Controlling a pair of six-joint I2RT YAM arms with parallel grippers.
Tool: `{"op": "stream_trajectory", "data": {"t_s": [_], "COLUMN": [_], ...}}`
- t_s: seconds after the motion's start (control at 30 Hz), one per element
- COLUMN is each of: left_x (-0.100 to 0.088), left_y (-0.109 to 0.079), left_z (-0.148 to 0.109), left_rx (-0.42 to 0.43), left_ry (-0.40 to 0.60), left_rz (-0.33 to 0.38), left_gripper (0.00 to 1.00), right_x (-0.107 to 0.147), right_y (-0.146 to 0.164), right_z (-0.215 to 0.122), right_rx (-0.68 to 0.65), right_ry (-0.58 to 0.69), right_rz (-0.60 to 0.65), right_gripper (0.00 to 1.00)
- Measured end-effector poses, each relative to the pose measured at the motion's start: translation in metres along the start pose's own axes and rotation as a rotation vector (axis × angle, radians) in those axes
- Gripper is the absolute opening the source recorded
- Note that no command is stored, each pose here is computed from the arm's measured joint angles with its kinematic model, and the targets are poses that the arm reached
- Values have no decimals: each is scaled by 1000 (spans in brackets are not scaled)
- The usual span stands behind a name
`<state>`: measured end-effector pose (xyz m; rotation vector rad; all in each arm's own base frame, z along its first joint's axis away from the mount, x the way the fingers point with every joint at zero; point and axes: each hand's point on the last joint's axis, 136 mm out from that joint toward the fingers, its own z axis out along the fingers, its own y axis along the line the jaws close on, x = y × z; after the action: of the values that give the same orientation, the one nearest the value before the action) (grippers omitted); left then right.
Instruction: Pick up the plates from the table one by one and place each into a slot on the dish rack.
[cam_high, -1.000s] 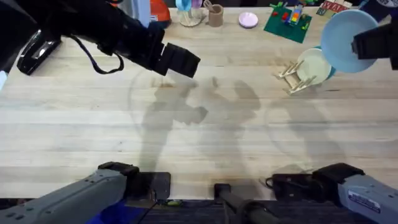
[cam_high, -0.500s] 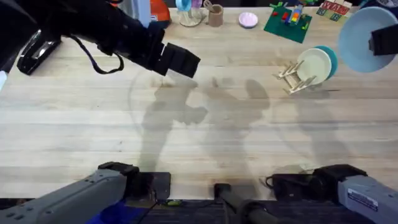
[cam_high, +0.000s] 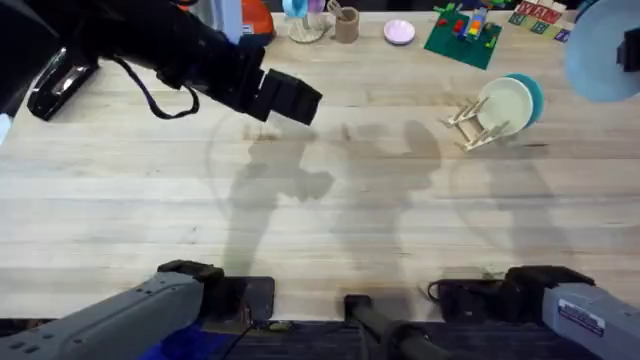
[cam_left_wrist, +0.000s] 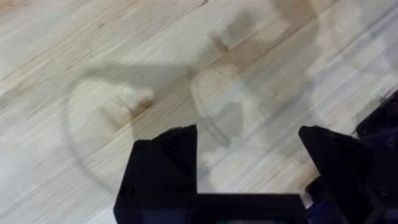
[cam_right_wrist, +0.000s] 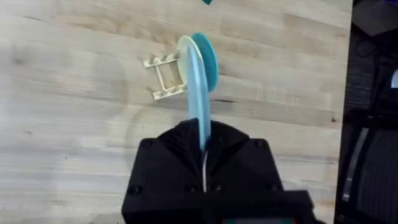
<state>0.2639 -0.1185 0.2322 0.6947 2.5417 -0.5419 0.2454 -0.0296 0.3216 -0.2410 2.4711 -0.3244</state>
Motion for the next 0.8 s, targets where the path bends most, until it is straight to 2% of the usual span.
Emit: {"op": "stream_trajectory", "data": {"t_s": [0.27, 0.6, 0.8], "left_x": [-1, -1, -1], "left_y": [0, 0, 0], "left_z": [0, 0, 0], "left_rx": [-1, -1, -1], "left_ry": [-3, -3, -3], "left_rz": [2, 1, 1], "left_gripper": [996, 995, 995], "right_x": [6, -12, -12], "right_y": [-5, 0, 7], "right_z": [17, 44, 55], "right_rx": [-23, -88, -133], "right_ry": [77, 130, 164], "right_rz": [-9, -81, -107], "right_gripper": [28, 28, 28]}}
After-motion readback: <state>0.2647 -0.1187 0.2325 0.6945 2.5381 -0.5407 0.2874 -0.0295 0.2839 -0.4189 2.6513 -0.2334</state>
